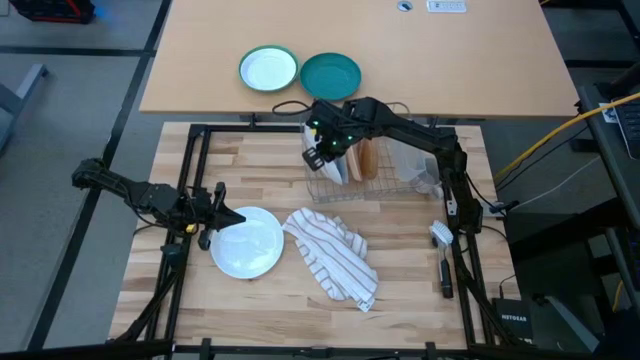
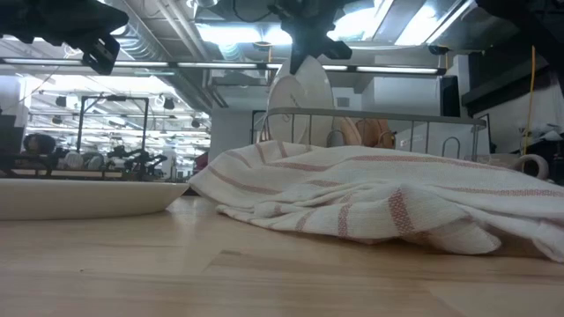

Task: Sort dishes
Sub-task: Put the blue plate into the dish rack

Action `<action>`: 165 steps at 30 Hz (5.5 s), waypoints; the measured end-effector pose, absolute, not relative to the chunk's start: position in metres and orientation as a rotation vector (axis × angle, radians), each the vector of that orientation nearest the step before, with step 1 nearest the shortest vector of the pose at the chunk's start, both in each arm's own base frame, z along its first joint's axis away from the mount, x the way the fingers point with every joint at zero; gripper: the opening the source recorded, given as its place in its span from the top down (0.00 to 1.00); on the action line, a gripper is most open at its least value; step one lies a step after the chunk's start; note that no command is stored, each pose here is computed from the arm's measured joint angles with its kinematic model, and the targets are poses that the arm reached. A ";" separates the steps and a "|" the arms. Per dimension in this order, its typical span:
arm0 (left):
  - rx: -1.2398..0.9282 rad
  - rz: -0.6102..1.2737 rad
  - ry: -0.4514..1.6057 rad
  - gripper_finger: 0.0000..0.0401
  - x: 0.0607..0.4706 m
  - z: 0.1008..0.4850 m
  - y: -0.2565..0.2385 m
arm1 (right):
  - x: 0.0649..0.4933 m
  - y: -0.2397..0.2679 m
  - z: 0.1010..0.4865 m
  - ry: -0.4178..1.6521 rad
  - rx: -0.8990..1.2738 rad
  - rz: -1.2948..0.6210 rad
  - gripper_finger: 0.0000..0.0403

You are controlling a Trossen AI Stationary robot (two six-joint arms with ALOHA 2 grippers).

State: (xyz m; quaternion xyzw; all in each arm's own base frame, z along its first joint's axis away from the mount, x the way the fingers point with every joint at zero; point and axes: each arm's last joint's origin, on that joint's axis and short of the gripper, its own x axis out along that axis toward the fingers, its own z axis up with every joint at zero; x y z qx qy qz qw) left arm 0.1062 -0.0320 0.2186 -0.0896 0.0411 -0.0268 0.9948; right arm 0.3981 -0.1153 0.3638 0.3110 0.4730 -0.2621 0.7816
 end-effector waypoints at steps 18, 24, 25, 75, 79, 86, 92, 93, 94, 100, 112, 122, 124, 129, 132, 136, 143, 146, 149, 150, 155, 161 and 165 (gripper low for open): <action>-0.177 -0.051 0.102 1.00 0.106 0.217 -0.032 | 0.392 -0.117 0.375 0.986 0.631 -0.553 0.95; -0.180 -0.051 0.102 1.00 0.106 0.217 -0.032 | 0.387 -0.116 0.373 1.029 0.637 -0.576 0.95; -0.179 -0.051 0.103 1.00 0.106 0.217 -0.032 | 0.388 -0.116 0.373 1.025 0.631 -0.574 0.95; -0.203 -0.049 0.110 1.00 0.106 0.216 -0.032 | 0.420 -0.133 0.313 1.192 0.438 -0.611 0.66; -0.202 -0.049 0.112 1.00 0.106 0.216 -0.032 | 0.419 -0.132 0.317 1.211 0.324 -0.554 0.68; -0.197 -0.047 0.131 1.00 0.106 0.214 -0.032 | 0.416 -0.131 0.318 1.247 0.255 -0.474 0.68; -0.222 -0.045 0.131 1.00 0.106 0.214 -0.032 | 0.409 -0.128 0.327 1.277 0.247 -0.457 0.68; -0.228 -0.044 0.131 1.00 0.106 0.214 -0.032 | 0.408 -0.128 0.329 1.271 0.253 -0.459 0.68; -0.233 -0.044 0.130 1.00 0.106 0.214 -0.032 | 0.408 -0.128 0.330 1.266 0.263 -0.463 0.68; -0.246 -0.043 0.131 1.00 0.106 0.214 -0.032 | 0.407 -0.127 0.333 1.251 0.292 -0.444 0.68; -0.248 -0.043 0.130 1.00 0.106 0.214 -0.032 | 0.410 -0.127 0.330 1.243 0.291 -0.428 0.68; -0.245 -0.044 0.130 1.00 0.106 0.214 -0.032 | 0.411 -0.128 0.330 1.229 0.324 -0.448 0.68; -0.245 -0.044 0.130 1.00 0.106 0.214 -0.032 | 0.411 -0.128 0.330 1.229 0.326 -0.449 0.68; -0.245 -0.043 0.131 1.00 0.106 0.214 -0.032 | 0.409 -0.127 0.329 1.254 0.331 -0.445 0.68; -0.248 -0.043 0.131 1.00 0.106 0.214 -0.032 | 0.408 -0.128 0.329 1.266 0.289 -0.445 0.68; -0.248 -0.044 0.131 1.00 0.106 0.214 -0.032 | 0.404 -0.134 0.330 1.285 0.289 -0.382 0.68; -0.248 -0.043 0.132 1.00 0.106 0.214 -0.032 | 0.404 -0.133 0.330 1.283 0.326 -0.338 0.68; -0.248 -0.043 0.131 1.00 0.106 0.214 -0.032 | 0.405 -0.133 0.330 1.275 0.321 -0.343 0.68; -0.248 -0.043 0.132 1.00 0.106 0.214 -0.032 | 0.405 -0.135 0.329 1.272 0.323 -0.346 0.68; -0.248 -0.044 0.132 1.00 0.106 0.214 -0.032 | 0.406 -0.135 0.327 1.271 0.324 -0.346 0.67; -0.232 -0.044 0.132 1.00 0.106 0.214 -0.032 | 0.408 -0.135 0.315 1.315 0.349 -0.334 0.58; -0.228 -0.044 0.133 1.00 0.106 0.214 -0.032 | 0.408 -0.135 0.305 1.356 0.346 -0.307 0.42; -0.226 -0.042 0.138 1.00 0.106 0.213 -0.032 | 0.408 -0.134 0.305 1.358 0.335 -0.262 0.37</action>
